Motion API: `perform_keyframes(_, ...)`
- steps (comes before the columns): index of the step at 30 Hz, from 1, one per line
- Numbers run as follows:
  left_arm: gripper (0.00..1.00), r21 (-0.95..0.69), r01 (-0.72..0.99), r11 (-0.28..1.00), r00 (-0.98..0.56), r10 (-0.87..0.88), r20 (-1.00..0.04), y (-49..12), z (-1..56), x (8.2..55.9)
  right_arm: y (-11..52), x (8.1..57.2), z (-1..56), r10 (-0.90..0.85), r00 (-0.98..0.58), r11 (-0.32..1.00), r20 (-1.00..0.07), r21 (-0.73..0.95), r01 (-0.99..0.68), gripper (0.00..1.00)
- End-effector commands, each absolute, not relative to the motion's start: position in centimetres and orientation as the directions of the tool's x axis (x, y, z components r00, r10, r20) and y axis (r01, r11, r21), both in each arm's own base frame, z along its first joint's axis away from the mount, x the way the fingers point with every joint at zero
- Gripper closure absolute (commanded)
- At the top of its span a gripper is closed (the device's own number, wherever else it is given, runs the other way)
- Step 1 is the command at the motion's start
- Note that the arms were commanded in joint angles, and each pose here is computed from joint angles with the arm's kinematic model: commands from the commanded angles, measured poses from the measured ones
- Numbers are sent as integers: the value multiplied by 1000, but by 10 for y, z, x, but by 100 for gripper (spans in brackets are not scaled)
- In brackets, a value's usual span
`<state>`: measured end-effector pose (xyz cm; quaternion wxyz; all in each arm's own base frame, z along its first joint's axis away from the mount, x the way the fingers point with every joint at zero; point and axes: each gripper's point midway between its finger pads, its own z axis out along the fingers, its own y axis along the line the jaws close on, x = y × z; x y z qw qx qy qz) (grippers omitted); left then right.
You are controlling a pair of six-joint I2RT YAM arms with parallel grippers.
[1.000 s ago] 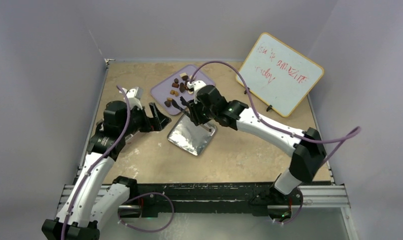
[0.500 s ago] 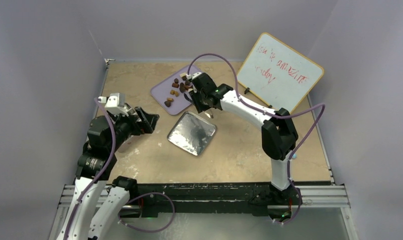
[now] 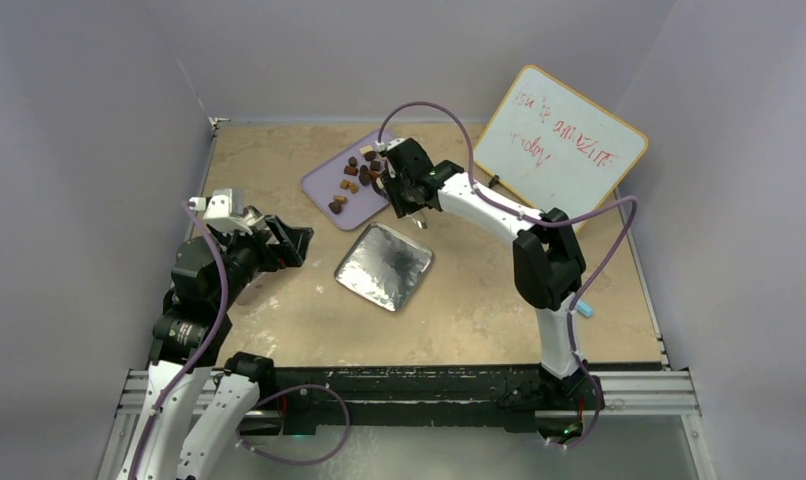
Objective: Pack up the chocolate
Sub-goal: Pick up the fake chocolate from the plate.
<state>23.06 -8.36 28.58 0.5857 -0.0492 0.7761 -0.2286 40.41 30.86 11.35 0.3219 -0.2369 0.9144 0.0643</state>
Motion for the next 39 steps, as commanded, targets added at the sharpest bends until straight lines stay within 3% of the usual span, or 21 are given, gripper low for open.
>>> perform_keyframes(1,2,-396,190,898,-291,-334,-897,-81,288,232,320,417,128,-385,-650,874,-656,-34,-484,56)
perform_keyframes(19,3,-393,180,902,-266,-340,-902,-77,292,229,325,440,105,-388,-642,878,-661,-54,-475,63)
perform_keyframes(24,3,-393,178,902,-260,-342,-903,-76,293,229,325,445,101,-399,-637,878,-660,-73,-474,54)
perform_keyframes(31,3,-392,173,904,-255,-343,-904,-75,294,229,327,453,100,-397,-629,879,-668,-78,-471,53)
perform_keyframes(39,3,-390,166,906,-246,-345,-906,-73,295,228,327,452,100,-395,-632,875,-667,-64,-480,72)
